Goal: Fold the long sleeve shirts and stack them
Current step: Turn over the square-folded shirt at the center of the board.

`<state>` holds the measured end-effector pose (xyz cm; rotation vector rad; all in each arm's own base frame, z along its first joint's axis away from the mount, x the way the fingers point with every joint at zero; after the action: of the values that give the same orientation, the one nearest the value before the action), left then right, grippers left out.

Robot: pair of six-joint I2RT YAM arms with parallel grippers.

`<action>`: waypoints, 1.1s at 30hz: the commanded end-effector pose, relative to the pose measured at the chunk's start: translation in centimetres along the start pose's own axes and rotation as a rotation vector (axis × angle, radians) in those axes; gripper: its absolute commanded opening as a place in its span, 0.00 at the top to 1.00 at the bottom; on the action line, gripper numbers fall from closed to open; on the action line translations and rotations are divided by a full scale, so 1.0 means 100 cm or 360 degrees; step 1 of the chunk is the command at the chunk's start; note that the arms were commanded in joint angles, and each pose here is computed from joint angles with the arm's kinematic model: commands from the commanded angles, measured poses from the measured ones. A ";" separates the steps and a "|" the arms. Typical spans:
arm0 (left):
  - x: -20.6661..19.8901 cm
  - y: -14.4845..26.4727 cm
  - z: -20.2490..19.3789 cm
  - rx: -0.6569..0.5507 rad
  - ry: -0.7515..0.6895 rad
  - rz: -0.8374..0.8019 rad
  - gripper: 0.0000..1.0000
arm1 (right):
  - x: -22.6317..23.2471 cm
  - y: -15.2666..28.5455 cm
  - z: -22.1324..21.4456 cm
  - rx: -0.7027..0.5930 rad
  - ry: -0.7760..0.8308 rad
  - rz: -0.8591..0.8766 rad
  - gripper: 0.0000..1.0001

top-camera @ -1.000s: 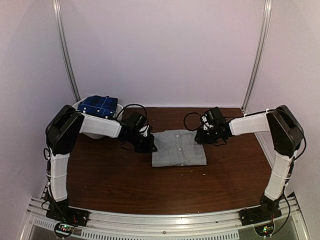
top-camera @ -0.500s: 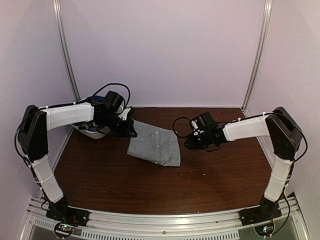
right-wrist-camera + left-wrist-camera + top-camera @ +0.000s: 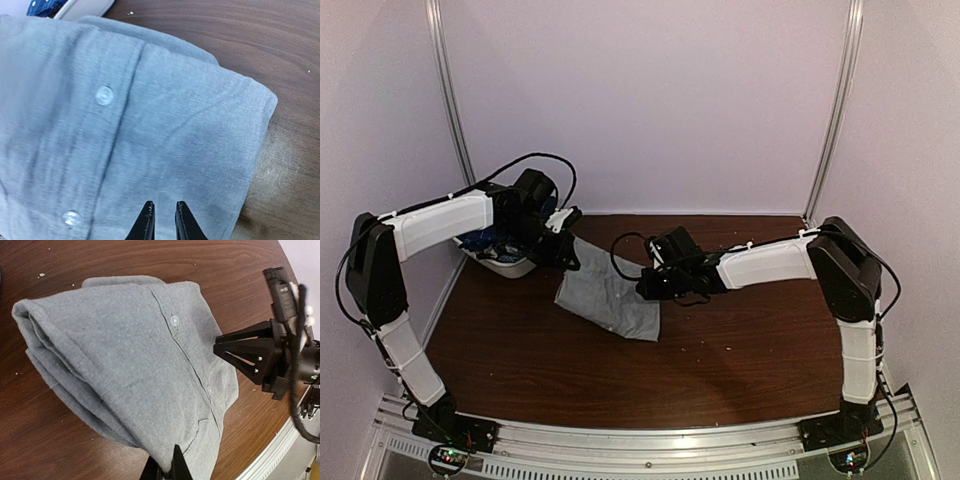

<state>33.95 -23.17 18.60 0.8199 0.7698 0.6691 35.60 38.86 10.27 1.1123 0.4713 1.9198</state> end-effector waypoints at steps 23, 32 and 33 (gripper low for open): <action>-0.055 0.026 0.068 -0.0349 -0.0078 -0.0613 1.00 | 0.106 -0.086 -0.029 0.0138 -0.0459 0.0939 0.83; -0.050 0.010 0.053 -0.0330 -0.0056 -0.0621 1.00 | 0.082 -0.072 -0.029 0.0086 -0.0472 0.0914 0.79; -0.049 0.010 0.051 -0.0328 -0.0055 -0.0622 1.00 | 0.081 -0.069 -0.028 0.0079 -0.0458 0.0901 0.79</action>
<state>35.15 -27.57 21.93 0.5436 0.8457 0.4178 34.85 50.49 5.89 1.6871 0.0891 2.1103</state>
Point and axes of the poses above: each gripper's point midway between its finger pads, its own y axis back along the fingers, its own x axis along the line the jaws close on, z = x × y, the point moved 4 cm from there along y, back along the fingers, and after that the axes turned 8 degrees about -y, right-handed, at the moved point
